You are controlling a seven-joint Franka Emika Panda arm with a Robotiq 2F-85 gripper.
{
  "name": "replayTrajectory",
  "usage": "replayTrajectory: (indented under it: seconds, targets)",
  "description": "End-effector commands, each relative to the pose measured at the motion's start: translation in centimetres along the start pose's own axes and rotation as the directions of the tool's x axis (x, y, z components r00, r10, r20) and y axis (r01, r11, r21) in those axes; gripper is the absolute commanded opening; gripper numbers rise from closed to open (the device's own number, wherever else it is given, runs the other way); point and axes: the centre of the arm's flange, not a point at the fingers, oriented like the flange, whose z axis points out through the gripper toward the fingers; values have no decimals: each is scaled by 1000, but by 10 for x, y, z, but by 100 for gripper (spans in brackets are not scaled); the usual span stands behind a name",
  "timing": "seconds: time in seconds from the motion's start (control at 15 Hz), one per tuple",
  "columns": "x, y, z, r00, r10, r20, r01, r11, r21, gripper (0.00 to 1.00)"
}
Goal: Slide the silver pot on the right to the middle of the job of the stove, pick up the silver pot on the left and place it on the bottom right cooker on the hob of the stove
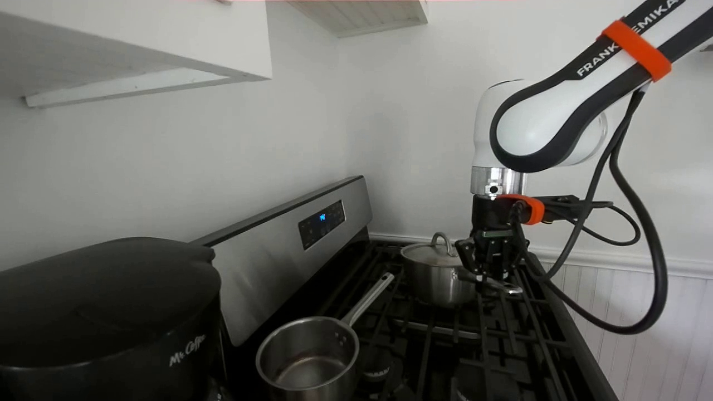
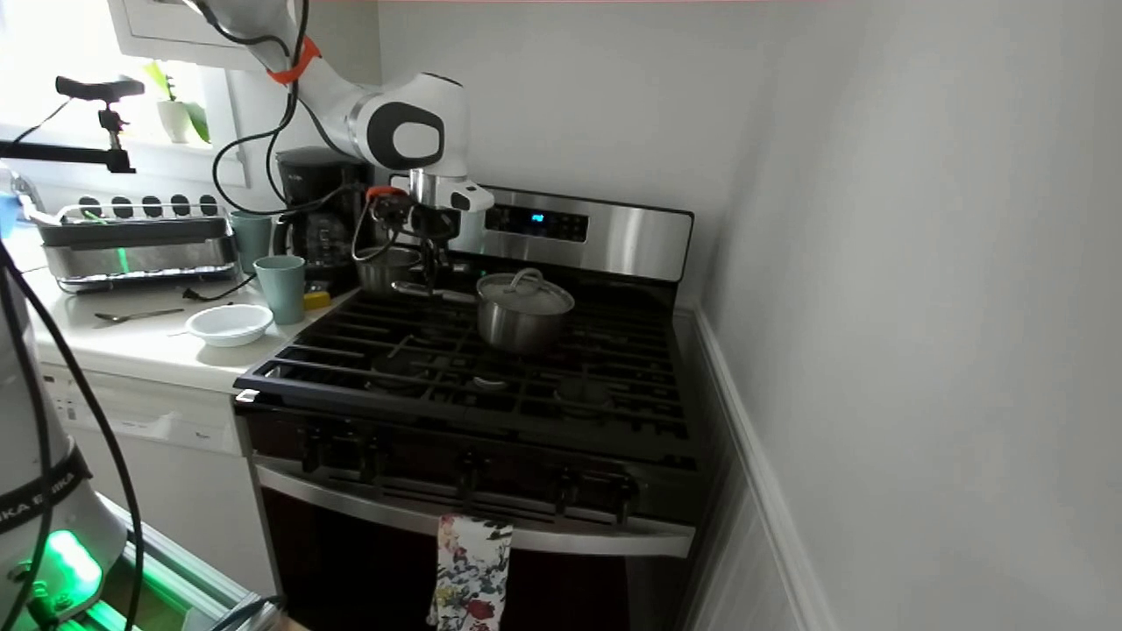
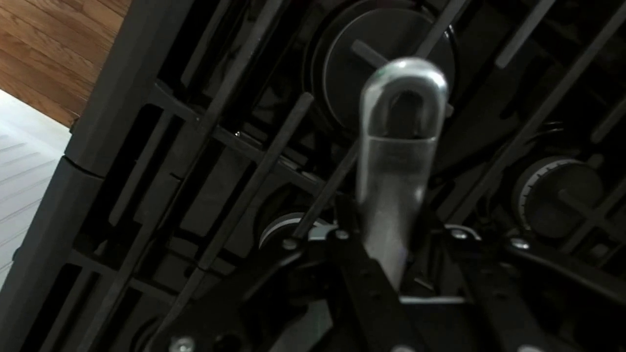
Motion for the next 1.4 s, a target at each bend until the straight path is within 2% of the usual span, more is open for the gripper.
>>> replayTrajectory:
  seconds: [0.0, 0.67, 0.73, 0.8, 0.87, 0.93, 1.0, 1.07, 1.33]
  targets:
    - [-21, -5, -15, 998, -60, 18, 59, 997, 43, 8]
    - [-24, -11, 15, 993, -93, 67, 93, 996, -1, 8]
    - [-23, -10, 17, 994, -90, 67, 90, 996, -7, 16]
    - [-22, -10, 18, 994, -86, 69, 87, 996, -9, 35]
    - [-21, -10, 19, 994, -85, 71, 86, 996, -7, 49]
    - [-21, -9, 19, 994, -84, 71, 85, 996, -7, 57]
    - [-21, -9, 19, 994, -83, 70, 84, 996, -8, 52]
    - [-21, -8, 17, 994, -83, 67, 84, 996, -9, 69]
    - [-26, -2, -9, 997, -77, 13, 77, 997, 14, 95]
